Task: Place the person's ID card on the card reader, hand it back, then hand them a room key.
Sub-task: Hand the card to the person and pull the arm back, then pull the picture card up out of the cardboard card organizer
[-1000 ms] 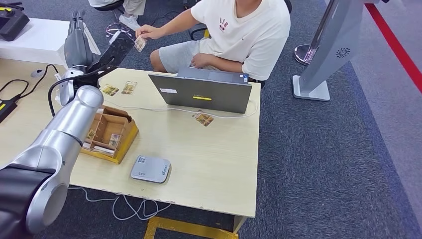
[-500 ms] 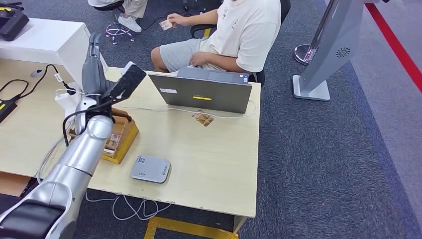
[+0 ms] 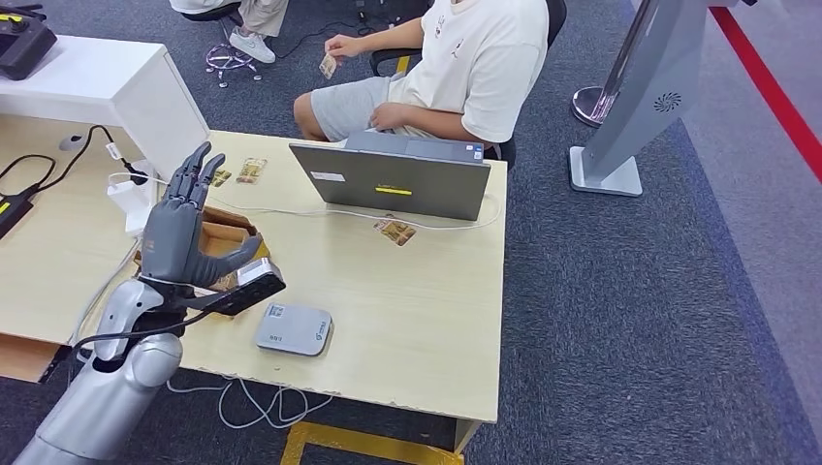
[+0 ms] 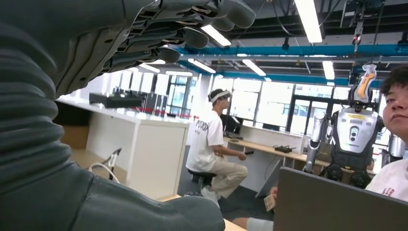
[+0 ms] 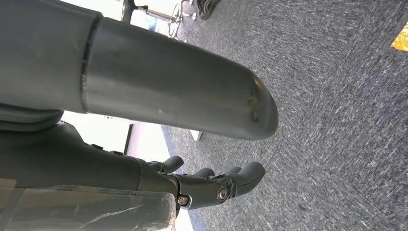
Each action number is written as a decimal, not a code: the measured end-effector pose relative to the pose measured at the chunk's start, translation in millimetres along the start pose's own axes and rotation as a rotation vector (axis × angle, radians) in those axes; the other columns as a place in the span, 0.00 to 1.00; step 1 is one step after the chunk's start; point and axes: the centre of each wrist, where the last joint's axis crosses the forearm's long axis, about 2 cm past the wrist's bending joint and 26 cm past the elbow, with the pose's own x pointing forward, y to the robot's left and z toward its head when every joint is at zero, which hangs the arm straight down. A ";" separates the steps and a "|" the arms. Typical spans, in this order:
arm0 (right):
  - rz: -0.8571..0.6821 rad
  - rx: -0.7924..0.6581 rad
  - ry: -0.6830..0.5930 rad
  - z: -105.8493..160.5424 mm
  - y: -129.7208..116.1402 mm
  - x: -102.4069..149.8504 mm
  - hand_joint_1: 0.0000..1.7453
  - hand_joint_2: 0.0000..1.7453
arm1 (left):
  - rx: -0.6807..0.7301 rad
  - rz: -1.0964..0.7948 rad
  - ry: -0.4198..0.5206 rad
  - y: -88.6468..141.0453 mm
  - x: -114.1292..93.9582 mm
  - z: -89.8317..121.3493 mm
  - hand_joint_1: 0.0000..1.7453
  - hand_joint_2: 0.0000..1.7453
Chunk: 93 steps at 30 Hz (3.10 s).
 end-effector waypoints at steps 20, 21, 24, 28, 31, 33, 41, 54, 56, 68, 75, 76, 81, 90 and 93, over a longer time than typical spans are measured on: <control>-0.067 0.015 0.031 -1.3 1.1 -7.0 0.00 0.00 | -0.534 -0.470 -0.068 48.9 -57.8 123.0 0.00 1.00; -0.069 0.015 0.033 -1.4 1.1 -7.4 0.00 0.00 | -0.553 -0.473 -0.063 52.0 -58.7 129.7 0.00 1.00; -0.072 0.014 0.037 -1.5 0.7 -7.8 0.00 0.00 | -0.579 -0.486 -0.054 60.6 -60.7 142.0 0.00 1.00; -0.074 0.013 0.039 -1.6 0.2 -7.7 0.00 0.00 | -0.589 -0.499 -0.049 67.7 -62.2 147.9 0.00 1.00; -0.073 0.012 0.039 -1.6 0.1 -7.7 0.00 0.00 | -0.589 -0.502 -0.047 70.1 -62.2 149.3 0.00 1.00; -0.074 0.012 0.039 -1.6 0.0 -7.6 0.00 0.00 | -0.590 -0.505 -0.048 71.3 -62.4 149.8 0.00 1.00; -0.073 0.011 0.039 -1.6 0.0 -7.6 0.00 0.00 | -0.598 -0.511 -0.047 72.4 -62.7 151.3 0.00 1.00; -0.040 0.001 0.032 -1.5 -1.5 -5.8 0.00 0.00 | -0.510 -0.651 0.050 62.3 -92.0 142.3 0.00 1.00; -0.037 -0.001 0.028 -1.3 -2.2 -4.5 0.00 0.00 | -0.485 -0.674 0.085 53.3 -99.1 138.2 0.00 1.00; -0.018 -0.008 0.024 -1.2 -3.2 -3.0 0.00 0.00 | -0.403 -0.634 0.215 12.5 -112.0 118.7 0.00 1.00; -0.015 -0.009 0.023 -1.2 -3.8 -2.6 0.00 0.00 | -0.408 -0.608 0.222 -0.8 -109.3 113.4 0.00 1.00; -0.015 -0.010 0.023 -1.2 -3.8 -2.6 0.00 0.00 | -0.410 -0.605 0.223 -2.1 -108.8 113.5 0.00 1.00; -0.011 -0.011 0.022 -1.2 -3.9 -2.5 0.00 0.00 | -0.422 -0.567 0.190 -12.2 -101.0 113.3 0.00 1.00; 0.005 -0.016 0.017 -1.2 -4.7 -1.8 0.00 0.00 | -0.435 -0.488 0.098 -41.7 -69.2 95.2 0.00 1.00; 0.009 -0.017 0.016 -1.2 -4.9 -1.8 0.00 0.00 | -0.437 -0.477 0.079 -47.6 -62.9 90.6 0.00 1.00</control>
